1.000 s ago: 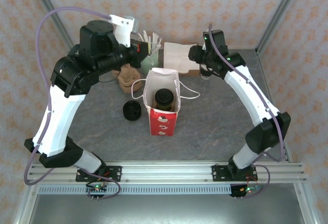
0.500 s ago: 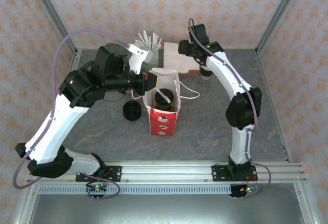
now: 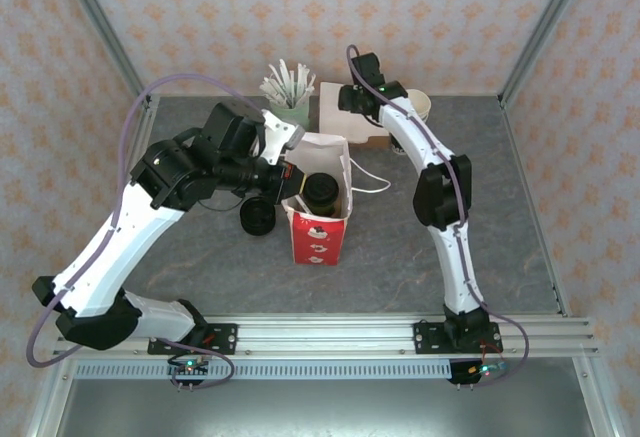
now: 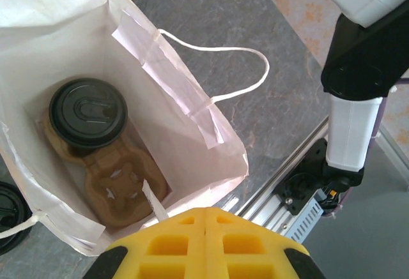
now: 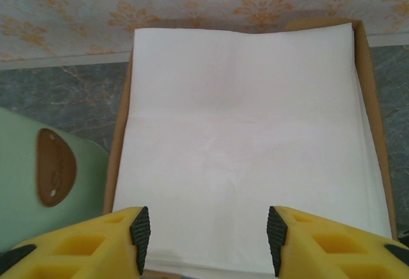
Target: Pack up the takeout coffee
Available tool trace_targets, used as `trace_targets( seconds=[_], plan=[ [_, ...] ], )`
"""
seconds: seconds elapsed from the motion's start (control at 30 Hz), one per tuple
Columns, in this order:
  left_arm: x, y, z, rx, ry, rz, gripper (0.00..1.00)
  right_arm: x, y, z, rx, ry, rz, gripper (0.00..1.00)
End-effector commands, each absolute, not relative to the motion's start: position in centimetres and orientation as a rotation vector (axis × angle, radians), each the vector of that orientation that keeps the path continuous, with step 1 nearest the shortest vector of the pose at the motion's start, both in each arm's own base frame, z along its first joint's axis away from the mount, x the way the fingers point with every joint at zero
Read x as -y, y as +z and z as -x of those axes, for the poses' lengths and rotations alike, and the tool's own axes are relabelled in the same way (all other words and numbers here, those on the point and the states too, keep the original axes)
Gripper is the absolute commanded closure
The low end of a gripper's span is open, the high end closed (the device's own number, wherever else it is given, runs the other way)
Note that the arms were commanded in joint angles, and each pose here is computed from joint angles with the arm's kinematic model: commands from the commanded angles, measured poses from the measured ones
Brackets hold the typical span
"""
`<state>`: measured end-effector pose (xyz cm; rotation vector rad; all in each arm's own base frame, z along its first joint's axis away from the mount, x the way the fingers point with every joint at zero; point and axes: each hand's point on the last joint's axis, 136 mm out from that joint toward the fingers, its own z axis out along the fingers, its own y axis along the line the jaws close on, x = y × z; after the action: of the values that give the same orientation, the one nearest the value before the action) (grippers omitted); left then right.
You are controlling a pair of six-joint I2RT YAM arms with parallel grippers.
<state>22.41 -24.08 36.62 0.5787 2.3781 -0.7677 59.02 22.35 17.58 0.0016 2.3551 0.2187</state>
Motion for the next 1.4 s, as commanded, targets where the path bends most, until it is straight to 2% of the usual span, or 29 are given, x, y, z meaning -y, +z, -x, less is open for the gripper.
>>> trace_targets(
  seconds=[0.0, 0.1, 0.23, 0.5, 0.7, 1.0, 1.37],
  plan=[
    [24.2, 36.4, -21.6, -2.387, -0.757, -0.661, 0.87, -22.8, 17.6, -59.7, -2.338, 0.161, 0.051, 0.44],
    [23.9, 37.8, -21.7, -2.362, -0.725, -0.683, 0.65, -22.9, 16.8, -60.5, -2.33, 0.127, 0.059, 0.42],
    [22.9, 40.2, -22.5, -2.274, -0.658, -0.649, 0.5, -22.5, 16.2, -61.2, -2.318, 0.07, 0.05, 0.38],
    [21.4, 42.8, -23.0, -2.135, -0.626, -0.562, 0.47, -22.0, 14.0, -62.3, -2.299, -0.028, 0.009, 0.31],
    [20.8, 42.4, -23.1, -2.152, -0.586, -0.55, 0.46, -22.2, 12.1, -62.9, -2.311, -0.037, -0.012, 0.26],
    [20.6, 42.5, -23.2, -2.132, -0.599, -0.507, 0.36, -22.1, 9.1, -63.2, -2.337, -0.067, -0.03, 0.25],
    [20.1, 43.8, -22.6, -2.053, -0.645, -0.467, 0.35, -20.9, 7.7, -64.0, -2.317, -0.145, -0.041, 0.24]
  ],
)
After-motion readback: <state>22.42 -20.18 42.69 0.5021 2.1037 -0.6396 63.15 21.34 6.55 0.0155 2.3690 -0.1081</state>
